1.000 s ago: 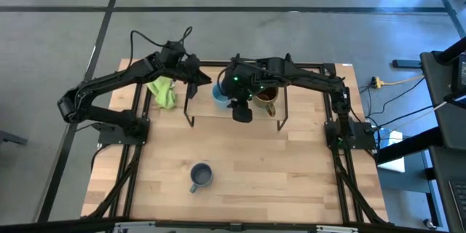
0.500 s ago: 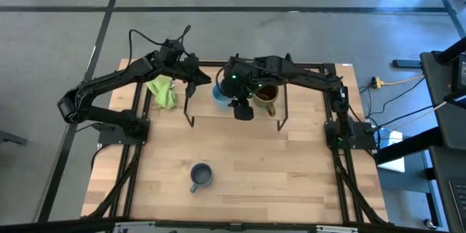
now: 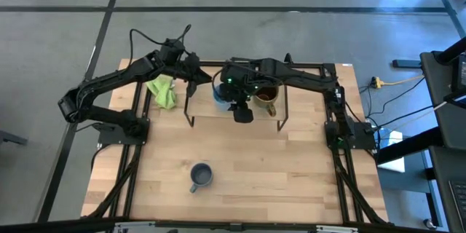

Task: Stack small to large cups/mugs on shelf
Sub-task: Remove the blue mug from the shelf

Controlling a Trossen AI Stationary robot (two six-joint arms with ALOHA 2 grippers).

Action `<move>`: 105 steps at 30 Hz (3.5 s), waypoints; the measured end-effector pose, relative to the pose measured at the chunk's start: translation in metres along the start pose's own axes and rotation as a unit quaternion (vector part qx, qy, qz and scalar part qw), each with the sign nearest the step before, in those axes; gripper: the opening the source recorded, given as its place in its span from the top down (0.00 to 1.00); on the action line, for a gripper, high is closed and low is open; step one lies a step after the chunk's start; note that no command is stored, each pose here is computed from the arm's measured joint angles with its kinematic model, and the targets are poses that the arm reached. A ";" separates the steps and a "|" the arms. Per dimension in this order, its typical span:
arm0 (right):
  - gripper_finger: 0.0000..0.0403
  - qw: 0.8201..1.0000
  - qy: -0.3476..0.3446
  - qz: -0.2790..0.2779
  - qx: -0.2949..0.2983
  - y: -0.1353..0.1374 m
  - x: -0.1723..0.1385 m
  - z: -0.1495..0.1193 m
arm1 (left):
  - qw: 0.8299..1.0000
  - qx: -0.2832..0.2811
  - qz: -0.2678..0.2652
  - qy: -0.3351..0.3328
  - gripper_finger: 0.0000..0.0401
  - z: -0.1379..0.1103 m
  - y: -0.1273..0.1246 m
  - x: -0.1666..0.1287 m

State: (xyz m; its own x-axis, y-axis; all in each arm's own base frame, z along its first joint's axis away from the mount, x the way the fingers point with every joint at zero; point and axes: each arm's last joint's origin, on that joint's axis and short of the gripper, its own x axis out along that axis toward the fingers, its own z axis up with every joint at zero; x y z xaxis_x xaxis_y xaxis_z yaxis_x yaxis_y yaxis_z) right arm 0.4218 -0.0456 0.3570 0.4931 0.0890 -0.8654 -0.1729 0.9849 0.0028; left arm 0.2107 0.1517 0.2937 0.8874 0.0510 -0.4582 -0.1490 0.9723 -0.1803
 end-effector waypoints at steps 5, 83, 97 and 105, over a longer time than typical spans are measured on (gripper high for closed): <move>0.61 1.000 0.013 -0.023 -0.001 -0.002 0.003 -0.001 | 1.000 0.001 -0.001 -0.002 0.86 0.000 0.000 0.000; 0.90 0.998 -0.014 -0.030 0.052 0.006 0.006 0.011 | 0.999 -0.013 -0.038 0.012 0.86 -0.006 0.008 0.019; 0.90 0.999 -0.005 0.005 0.044 0.059 0.005 0.018 | 0.999 -0.005 -0.017 0.041 0.86 -0.012 0.010 0.018; 0.94 0.999 0.008 0.022 0.044 0.091 0.007 0.019 | 0.999 -0.014 -0.003 0.043 0.86 -0.014 0.018 0.014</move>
State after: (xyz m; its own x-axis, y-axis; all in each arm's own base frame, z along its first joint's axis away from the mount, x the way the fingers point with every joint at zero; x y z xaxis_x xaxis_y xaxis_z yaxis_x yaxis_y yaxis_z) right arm 0.4253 0.0478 0.3608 0.4726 0.1306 -0.8715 -0.1172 0.9895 0.0847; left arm 0.2143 0.1662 0.2720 0.8479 0.0235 -0.5296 -0.1564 0.9656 -0.2076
